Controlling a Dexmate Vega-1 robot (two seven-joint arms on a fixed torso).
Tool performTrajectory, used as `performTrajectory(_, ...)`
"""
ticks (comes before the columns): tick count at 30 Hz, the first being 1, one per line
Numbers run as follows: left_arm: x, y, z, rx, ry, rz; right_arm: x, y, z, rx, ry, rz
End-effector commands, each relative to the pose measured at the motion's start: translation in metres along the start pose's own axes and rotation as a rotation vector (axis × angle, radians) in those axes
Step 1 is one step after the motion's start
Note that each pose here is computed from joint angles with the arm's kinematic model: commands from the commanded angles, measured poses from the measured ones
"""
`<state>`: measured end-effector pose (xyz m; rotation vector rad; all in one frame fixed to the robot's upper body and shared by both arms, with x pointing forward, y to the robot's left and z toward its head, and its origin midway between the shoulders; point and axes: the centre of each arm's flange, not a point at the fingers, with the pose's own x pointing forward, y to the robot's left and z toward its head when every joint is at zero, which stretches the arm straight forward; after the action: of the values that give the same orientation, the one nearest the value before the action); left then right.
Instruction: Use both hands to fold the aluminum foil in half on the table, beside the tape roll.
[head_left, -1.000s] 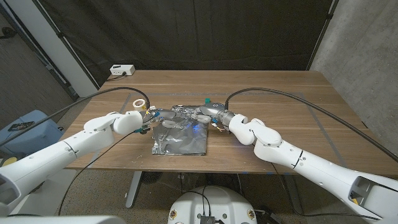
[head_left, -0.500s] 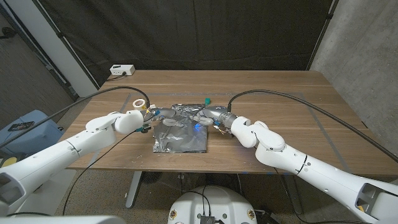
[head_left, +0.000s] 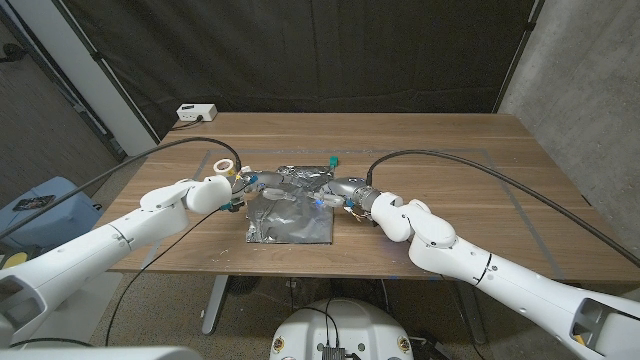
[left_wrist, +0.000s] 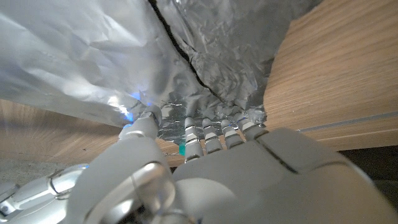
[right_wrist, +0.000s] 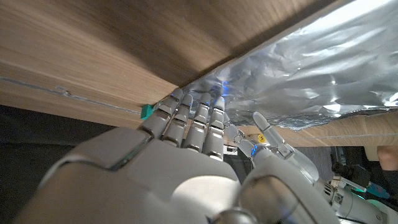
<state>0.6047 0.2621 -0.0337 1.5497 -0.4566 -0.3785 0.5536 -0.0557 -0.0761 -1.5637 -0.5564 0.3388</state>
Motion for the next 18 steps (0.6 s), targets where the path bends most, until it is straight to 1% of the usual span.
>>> performTrajectory(1,-0.002,-0.001,0.001,-0.011,-0.003,0.004,0.008,0.017,-0.006,0.003,0.013,0.022)
performTrajectory(5,-0.004,-0.002,0.001,-0.016,0.009,0.008,0.009,0.022,-0.009,-0.001,0.016,0.029)
performTrajectory(8,-0.005,-0.003,0.001,-0.015,0.007,0.005,0.008,0.021,-0.010,-0.001,0.019,0.026)
performTrajectory(9,-0.005,-0.003,0.001,-0.017,0.011,0.007,0.007,0.020,-0.010,-0.002,0.019,0.022)
performTrajectory(11,-0.005,-0.004,0.001,-0.018,0.009,0.006,0.003,0.014,-0.009,-0.004,0.017,0.007)
performTrajectory(12,-0.005,-0.004,0.001,-0.018,0.009,0.006,0.003,0.014,-0.009,-0.004,0.018,0.007)
performTrajectory(14,-0.004,-0.004,0.002,-0.015,0.003,0.005,-0.002,0.007,-0.007,-0.010,0.019,0.000)
performTrajectory(17,-0.003,-0.003,0.003,-0.015,0.006,0.008,-0.005,0.003,-0.006,-0.011,0.017,-0.007)
performTrajectory(18,-0.002,-0.003,0.003,-0.017,0.004,0.010,-0.008,-0.001,-0.005,-0.012,0.014,-0.011)
